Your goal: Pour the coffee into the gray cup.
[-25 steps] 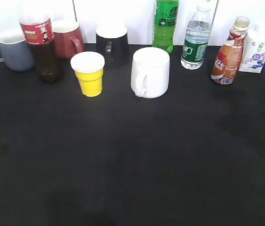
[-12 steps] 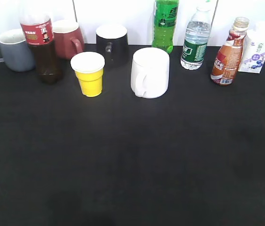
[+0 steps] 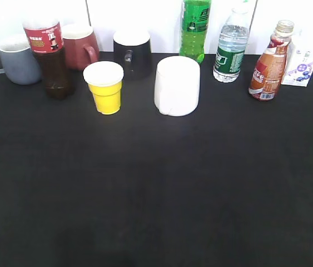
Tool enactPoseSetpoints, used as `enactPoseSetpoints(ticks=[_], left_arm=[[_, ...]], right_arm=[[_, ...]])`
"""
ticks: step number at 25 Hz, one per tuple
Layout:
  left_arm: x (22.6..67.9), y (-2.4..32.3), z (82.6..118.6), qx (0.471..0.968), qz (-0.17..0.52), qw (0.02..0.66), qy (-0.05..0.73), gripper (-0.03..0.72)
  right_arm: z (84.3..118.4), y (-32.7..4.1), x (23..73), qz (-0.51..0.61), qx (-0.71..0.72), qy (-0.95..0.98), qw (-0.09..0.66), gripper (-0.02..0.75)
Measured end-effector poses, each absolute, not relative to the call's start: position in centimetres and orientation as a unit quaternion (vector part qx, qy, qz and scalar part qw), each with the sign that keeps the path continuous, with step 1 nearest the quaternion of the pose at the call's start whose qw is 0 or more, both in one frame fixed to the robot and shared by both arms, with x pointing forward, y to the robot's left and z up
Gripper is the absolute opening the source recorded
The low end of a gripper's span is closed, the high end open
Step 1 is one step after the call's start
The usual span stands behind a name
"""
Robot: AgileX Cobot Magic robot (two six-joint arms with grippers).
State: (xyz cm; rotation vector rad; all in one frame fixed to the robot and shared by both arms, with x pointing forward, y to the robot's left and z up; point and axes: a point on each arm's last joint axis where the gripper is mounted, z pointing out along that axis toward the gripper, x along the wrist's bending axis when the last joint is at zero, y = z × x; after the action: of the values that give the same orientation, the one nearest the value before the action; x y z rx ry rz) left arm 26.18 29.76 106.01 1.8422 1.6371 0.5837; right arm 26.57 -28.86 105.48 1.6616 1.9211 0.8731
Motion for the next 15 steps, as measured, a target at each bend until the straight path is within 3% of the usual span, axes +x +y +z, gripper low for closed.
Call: enactPoseSetpoints(ticks=[4, 15], left_arm=[[26.4, 29.7, 106.2, 0.693, 0.229, 0.310, 0.610, 0.419], [27.2, 29.5, 105.6, 0.685, 0.245, 0.334, 0.599, 0.489]], right_arm=[[105.0, -28.8, 27.3, 0.332, 0.598, 0.688, 0.243, 0.590], [105.0, -28.8, 27.3, 0.333, 0.597, 0.688, 0.244, 0.591]])
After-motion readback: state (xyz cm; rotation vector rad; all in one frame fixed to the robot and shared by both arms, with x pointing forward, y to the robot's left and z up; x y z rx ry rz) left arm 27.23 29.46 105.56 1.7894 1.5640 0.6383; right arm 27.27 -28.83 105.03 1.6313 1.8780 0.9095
